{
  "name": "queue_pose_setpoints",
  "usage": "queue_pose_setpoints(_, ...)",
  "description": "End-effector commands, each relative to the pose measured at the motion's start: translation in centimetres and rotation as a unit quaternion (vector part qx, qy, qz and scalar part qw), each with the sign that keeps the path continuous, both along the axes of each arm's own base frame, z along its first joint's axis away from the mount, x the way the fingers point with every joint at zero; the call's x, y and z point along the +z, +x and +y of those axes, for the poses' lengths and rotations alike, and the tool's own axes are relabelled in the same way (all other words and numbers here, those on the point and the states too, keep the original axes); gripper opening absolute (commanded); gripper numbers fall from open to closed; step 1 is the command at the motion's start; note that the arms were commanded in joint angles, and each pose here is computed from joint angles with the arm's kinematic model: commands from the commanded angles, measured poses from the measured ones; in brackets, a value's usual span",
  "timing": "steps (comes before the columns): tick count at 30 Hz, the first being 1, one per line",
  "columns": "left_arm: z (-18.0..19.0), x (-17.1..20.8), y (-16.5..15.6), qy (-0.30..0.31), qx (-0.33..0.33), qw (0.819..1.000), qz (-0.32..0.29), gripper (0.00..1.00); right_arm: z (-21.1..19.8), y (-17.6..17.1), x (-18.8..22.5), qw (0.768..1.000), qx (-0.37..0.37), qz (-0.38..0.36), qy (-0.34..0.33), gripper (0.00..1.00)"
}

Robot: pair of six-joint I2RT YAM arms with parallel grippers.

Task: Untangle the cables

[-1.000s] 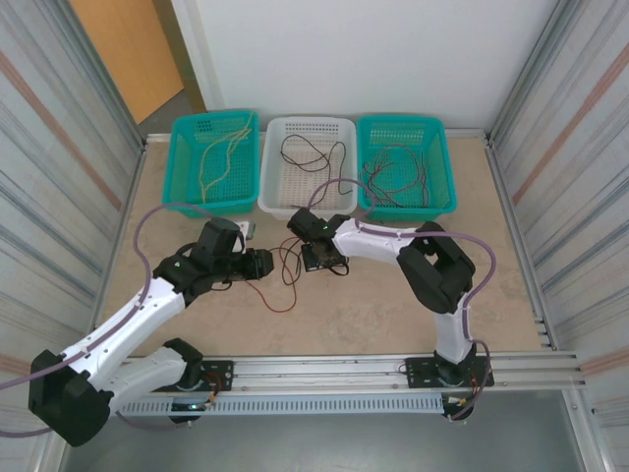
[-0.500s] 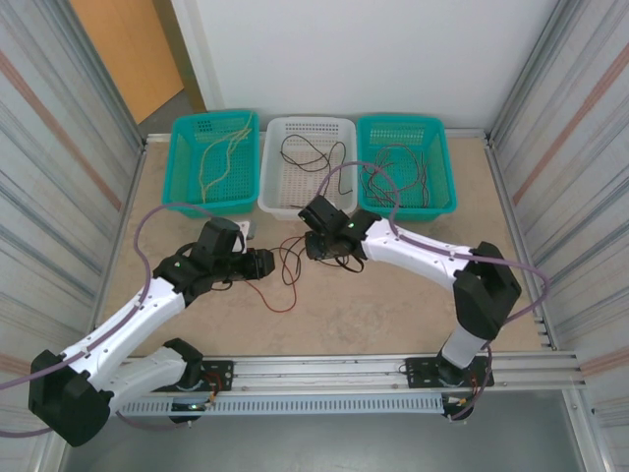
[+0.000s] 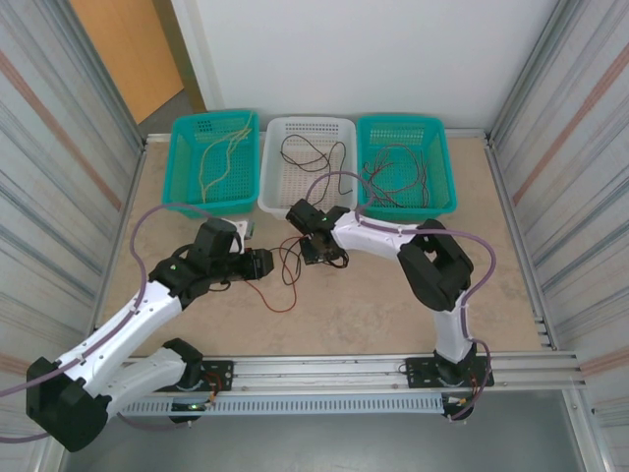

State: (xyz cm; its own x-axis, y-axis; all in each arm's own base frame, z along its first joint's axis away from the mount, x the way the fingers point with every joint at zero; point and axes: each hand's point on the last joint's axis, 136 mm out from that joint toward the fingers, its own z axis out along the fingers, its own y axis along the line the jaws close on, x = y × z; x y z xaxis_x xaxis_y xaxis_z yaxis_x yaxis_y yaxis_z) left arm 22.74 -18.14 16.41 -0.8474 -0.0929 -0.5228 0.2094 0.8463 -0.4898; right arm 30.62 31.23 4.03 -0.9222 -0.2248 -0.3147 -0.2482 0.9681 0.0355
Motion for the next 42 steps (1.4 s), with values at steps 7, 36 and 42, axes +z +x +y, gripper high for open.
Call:
queue_pose_setpoints(7,0.1,0.6,0.3,0.0,0.001,1.0,-0.011,0.44,0.1,0.0,-2.3,0.999,0.018,0.027,-0.027,0.31)
queue_pose_setpoints(36,-4.3,8.5,-1.0,-0.156,-0.099,0.975,-0.124,0.58,5.1,-5.9,23.5,0.871,0.057,-0.093,0.479,0.0)
queue_pose_setpoints(42,-5.3,11.2,-2.8,-0.18,-0.14,0.957,-0.179,0.62,4.9,-7.1,28.7,0.835,0.08,-0.126,0.53,0.0)
